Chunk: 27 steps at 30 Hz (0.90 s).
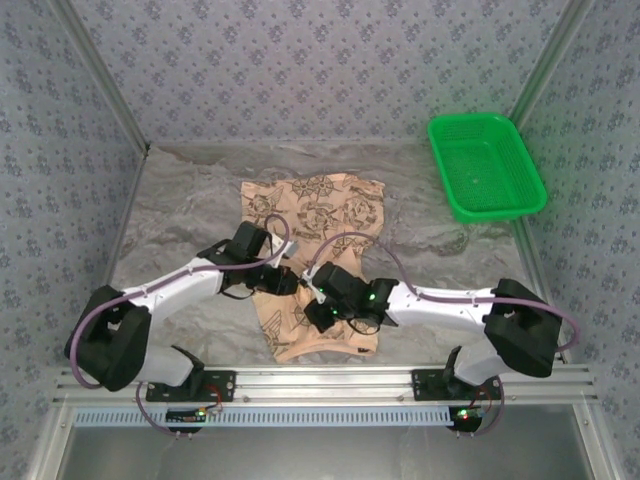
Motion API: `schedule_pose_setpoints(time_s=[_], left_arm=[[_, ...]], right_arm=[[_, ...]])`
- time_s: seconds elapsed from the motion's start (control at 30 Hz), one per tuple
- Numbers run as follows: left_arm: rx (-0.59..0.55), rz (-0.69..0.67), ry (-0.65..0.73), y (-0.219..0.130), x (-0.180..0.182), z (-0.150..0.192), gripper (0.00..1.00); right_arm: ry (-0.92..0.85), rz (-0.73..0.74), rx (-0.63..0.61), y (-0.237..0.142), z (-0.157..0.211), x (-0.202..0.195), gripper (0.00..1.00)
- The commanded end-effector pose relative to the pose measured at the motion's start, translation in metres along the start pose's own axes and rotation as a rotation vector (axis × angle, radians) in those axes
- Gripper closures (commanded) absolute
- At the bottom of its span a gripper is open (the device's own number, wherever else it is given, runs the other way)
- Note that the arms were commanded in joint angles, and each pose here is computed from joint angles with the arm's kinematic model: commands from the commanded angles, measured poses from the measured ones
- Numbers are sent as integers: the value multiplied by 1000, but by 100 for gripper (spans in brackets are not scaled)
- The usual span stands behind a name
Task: Fold the inside-out t-shirt
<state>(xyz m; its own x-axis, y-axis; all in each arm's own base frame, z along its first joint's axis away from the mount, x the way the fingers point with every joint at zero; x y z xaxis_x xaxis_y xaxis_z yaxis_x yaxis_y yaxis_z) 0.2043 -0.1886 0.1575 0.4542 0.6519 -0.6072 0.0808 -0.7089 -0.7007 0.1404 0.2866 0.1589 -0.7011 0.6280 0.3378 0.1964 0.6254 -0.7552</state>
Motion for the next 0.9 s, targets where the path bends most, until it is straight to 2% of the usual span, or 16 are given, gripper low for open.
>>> schedule_pose_setpoints(time_s=[0.0, 0.13, 0.2, 0.33, 0.4, 0.43, 0.57, 0.77, 0.87], left_arm=[[-50, 73, 31, -12, -15, -7, 88], [-38, 87, 31, -16, -17, -3, 88], [-37, 62, 23, -16, -12, 4, 88], [-18, -11, -29, -11, 6, 21, 88], [-17, -47, -59, -11, 13, 27, 86], [-23, -62, -72, -12, 16, 29, 83], [-67, -126, -111, -21, 22, 35, 81], [-122, -195, -234, -31, 40, 43, 80], [-148, -183, -276, -34, 42, 44, 75]], right_arm=[[-7, -128, -68, -20, -22, 7, 98], [-33, -291, -34, -29, -21, 7, 98], [-49, -289, 27, -20, -10, 3, 96], [-4, -196, 152, 16, 12, -12, 84], [19, -149, 160, 24, 12, -15, 68], [18, -147, 153, 24, 10, -13, 64], [-17, -105, 100, 6, -1, -13, 60], [-75, 171, 39, -34, -15, -28, 56], [-96, 181, 40, -37, -15, -23, 59]])
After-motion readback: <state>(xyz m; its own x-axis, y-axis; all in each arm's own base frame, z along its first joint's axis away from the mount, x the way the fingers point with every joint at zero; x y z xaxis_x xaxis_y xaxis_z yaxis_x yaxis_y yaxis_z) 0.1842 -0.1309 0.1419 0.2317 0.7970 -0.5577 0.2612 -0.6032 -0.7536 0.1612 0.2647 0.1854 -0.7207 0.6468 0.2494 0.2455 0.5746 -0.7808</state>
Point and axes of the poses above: each hand's point on the last joint's axis, 136 mm out from that joint toward the fingers, its own y axis out along the fingers, its own x axis along the line the jaws close on, z = x × y, the point moved 9 cm from there along -y, back along the fingers
